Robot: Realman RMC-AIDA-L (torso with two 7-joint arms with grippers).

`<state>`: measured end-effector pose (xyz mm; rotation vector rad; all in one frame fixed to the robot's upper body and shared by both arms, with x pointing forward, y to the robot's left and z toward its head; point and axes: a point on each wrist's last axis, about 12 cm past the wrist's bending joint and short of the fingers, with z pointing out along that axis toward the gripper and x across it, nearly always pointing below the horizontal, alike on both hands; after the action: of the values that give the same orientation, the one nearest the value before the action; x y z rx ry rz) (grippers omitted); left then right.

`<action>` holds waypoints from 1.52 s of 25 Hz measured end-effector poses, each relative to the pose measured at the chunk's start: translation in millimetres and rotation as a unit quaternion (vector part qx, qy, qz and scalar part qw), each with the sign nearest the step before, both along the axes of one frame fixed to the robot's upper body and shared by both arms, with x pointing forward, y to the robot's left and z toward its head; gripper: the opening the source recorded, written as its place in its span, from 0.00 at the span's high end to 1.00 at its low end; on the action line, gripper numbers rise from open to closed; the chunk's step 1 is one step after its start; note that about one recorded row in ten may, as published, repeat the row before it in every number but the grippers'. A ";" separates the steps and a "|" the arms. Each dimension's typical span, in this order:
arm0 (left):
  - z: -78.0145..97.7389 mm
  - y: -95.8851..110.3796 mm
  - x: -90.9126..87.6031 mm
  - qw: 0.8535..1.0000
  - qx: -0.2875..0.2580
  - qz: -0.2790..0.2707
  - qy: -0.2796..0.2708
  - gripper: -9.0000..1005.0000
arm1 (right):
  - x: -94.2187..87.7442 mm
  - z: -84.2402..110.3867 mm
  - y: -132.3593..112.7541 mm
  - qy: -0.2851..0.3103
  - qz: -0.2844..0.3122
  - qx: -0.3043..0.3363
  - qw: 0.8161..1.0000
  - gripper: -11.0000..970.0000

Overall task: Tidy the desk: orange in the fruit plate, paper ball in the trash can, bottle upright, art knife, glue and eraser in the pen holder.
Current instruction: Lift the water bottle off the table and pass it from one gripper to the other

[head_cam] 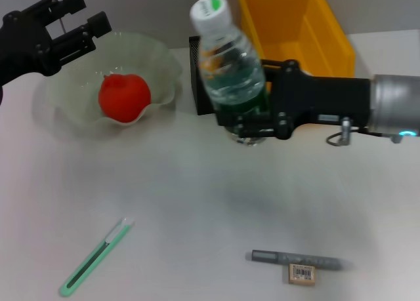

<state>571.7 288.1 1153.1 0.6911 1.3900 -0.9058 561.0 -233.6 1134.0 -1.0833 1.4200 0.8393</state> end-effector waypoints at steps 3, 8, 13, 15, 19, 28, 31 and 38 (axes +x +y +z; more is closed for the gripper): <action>0.8 0.0 -0.6 1.000 -0.001 -0.003 -0.001 0.31 | -5.1 0.8 -11.4 -0.001 0.000 0.027 1.000 0.21; 5.8 -4.3 -4.9 0.999 -0.009 -0.037 -0.009 0.31 | -12.7 3.0 -21.6 -0.013 0.009 0.053 0.998 0.21; 11.1 -13.2 -12.9 0.995 -0.026 -0.089 -0.019 0.31 | -15.4 1.1 -21.6 -0.014 0.013 0.062 0.998 0.21; 11.7 -16.3 -14.8 0.994 -0.029 -0.102 -0.021 0.31 | -15.2 0.2 -20.1 -0.013 0.014 0.065 0.998 0.21; 11.5 -23.7 -18.5 0.991 -0.038 -0.123 -0.021 0.31 | -14.9 -2.0 -15.8 -0.013 0.020 0.070 0.997 0.21; 13.7 -53.0 -13.6 0.985 -0.031 -0.169 -0.027 0.31 | -10.4 -4.1 -0.8 -0.009 0.045 0.086 0.995 0.21; 15.3 -60.4 -9.8 0.984 -0.022 -0.176 -0.029 0.31 | -9.1 -4.6 2.3 -0.007 0.049 0.083 0.995 0.21; 23.4 -74.3 -1.2 0.980 -0.009 -0.193 -0.037 0.31 | -10.4 -10.6 7.4 0.004 0.055 0.081 0.995 0.21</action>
<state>570.5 213.8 1176.5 0.9924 1.1997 -1.1827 550.6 -226.2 1123.4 -1.0421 1.2840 1.0206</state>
